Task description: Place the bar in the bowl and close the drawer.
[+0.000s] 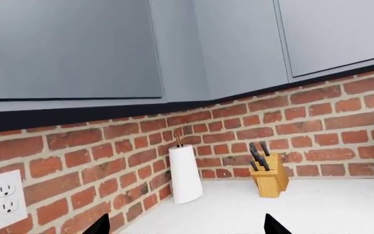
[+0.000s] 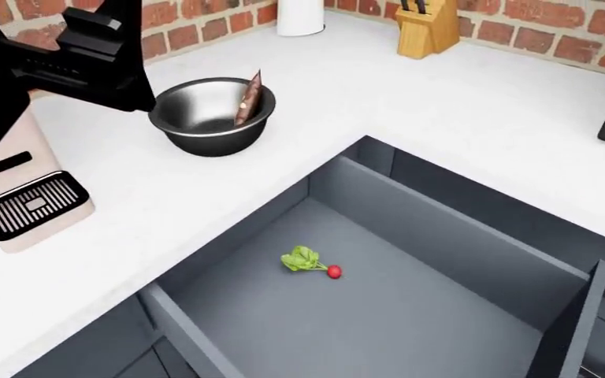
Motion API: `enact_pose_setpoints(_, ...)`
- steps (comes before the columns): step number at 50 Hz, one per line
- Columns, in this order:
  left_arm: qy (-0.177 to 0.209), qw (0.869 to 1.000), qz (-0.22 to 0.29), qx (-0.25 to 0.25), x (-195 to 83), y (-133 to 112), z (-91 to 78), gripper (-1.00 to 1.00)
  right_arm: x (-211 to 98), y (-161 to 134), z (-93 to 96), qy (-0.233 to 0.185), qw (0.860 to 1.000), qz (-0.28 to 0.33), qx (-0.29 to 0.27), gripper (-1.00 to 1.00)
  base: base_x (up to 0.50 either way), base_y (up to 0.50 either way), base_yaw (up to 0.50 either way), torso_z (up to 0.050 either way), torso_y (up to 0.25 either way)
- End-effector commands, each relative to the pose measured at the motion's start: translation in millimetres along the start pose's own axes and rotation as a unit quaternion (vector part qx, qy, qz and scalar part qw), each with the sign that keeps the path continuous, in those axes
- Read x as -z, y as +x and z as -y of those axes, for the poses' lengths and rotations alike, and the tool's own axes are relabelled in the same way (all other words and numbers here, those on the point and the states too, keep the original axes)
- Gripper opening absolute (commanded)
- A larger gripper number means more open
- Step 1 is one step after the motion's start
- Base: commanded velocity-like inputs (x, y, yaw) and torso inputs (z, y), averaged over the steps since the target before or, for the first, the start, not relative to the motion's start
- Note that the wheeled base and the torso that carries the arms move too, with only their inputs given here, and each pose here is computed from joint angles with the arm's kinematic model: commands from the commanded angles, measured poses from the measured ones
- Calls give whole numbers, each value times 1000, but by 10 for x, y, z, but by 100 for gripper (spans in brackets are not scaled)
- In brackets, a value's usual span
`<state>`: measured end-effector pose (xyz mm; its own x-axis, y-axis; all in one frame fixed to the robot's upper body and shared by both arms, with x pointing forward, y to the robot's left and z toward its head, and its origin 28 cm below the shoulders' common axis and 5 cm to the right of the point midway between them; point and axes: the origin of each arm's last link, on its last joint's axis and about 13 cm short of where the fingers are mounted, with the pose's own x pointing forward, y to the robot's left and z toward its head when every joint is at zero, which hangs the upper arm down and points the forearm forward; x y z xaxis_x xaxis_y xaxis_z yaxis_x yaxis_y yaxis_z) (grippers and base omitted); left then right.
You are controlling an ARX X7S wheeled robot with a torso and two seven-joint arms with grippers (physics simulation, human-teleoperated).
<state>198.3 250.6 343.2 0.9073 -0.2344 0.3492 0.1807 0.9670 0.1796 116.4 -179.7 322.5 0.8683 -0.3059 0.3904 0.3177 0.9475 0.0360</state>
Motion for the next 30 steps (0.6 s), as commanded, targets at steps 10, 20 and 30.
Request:
enact_pose_setpoints(10, -2, 1000, 21, 14, -4, 26, 30, 100, 677, -315, 561, 4, 986, -86, 145, 100, 0, 0, 0, 0, 0)
enact_pose_setpoints(20, -3, 1000, 20, 15, -4, 36, 35, 100, 700, -318, 674, -1, 981, -89, 175, 100, 0, 0, 0, 0, 0)
enact_pose_setpoints(30, -4, 1000, 20, 15, -8, 41, 35, 100, 796, -335, 794, -15, 972, -96, 214, 100, 0, 0, 0, 0, 0)
